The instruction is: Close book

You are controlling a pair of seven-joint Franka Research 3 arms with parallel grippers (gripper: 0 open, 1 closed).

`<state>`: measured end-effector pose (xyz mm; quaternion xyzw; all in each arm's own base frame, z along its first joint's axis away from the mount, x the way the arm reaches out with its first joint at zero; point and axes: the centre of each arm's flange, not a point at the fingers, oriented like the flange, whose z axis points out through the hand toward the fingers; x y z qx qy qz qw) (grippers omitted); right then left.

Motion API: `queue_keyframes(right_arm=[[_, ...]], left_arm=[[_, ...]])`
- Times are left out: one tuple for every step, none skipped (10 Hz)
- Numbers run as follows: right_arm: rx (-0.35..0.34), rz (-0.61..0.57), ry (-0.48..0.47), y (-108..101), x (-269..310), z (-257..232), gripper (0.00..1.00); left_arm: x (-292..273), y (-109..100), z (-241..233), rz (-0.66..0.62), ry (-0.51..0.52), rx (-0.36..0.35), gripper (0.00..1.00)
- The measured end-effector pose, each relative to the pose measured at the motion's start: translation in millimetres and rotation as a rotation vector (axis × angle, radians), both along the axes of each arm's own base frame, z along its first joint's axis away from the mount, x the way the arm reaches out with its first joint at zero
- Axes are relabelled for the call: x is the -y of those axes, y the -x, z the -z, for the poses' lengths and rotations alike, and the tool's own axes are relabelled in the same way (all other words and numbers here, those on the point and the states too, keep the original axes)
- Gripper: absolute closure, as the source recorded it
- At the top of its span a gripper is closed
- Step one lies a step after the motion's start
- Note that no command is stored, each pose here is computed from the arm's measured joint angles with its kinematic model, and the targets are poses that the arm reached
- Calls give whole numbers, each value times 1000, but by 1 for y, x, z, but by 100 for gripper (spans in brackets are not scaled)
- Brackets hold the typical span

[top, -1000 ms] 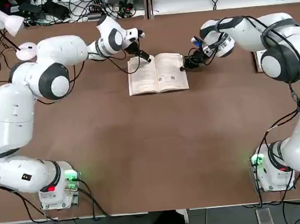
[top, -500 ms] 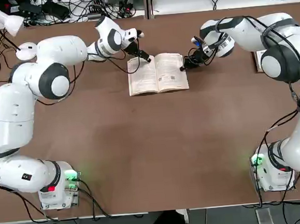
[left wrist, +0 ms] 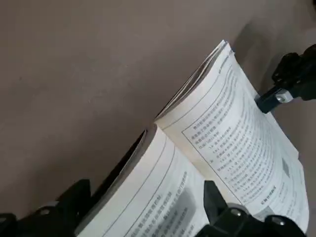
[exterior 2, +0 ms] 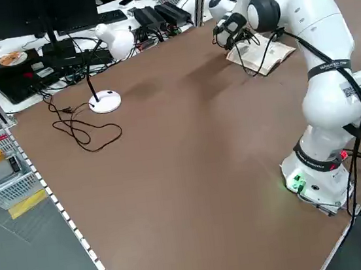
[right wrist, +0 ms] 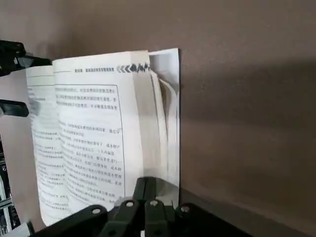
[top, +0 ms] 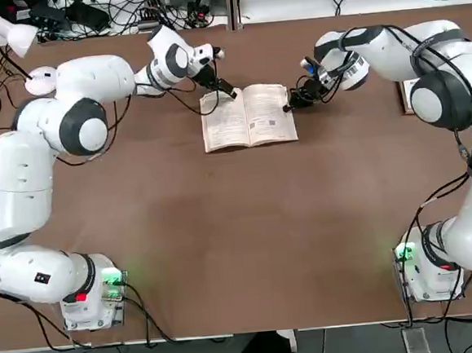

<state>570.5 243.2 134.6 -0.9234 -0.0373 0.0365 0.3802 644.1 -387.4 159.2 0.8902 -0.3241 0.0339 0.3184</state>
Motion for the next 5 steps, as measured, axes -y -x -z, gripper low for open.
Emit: queue_keyframes(right_arm=[[0, 0, 0, 0, 0, 0, 99], [0, 0, 0, 0, 0, 0, 99], [0, 0, 0, 0, 0, 0, 99], [0, -1, 0, 0, 0, 0, 99], [0, -1, 0, 0, 0, 0, 99]], left_arm=[[0, 1, 0, -1, 6, -13, 0], [0, 1, 0, -5, 17, -31, 0], [-1, 2, 0, -11, 30, -52, 0], [-2, 2, 0, -14, 42, -73, 0], [-3, 3, 0, -13, 50, -92, 0]])
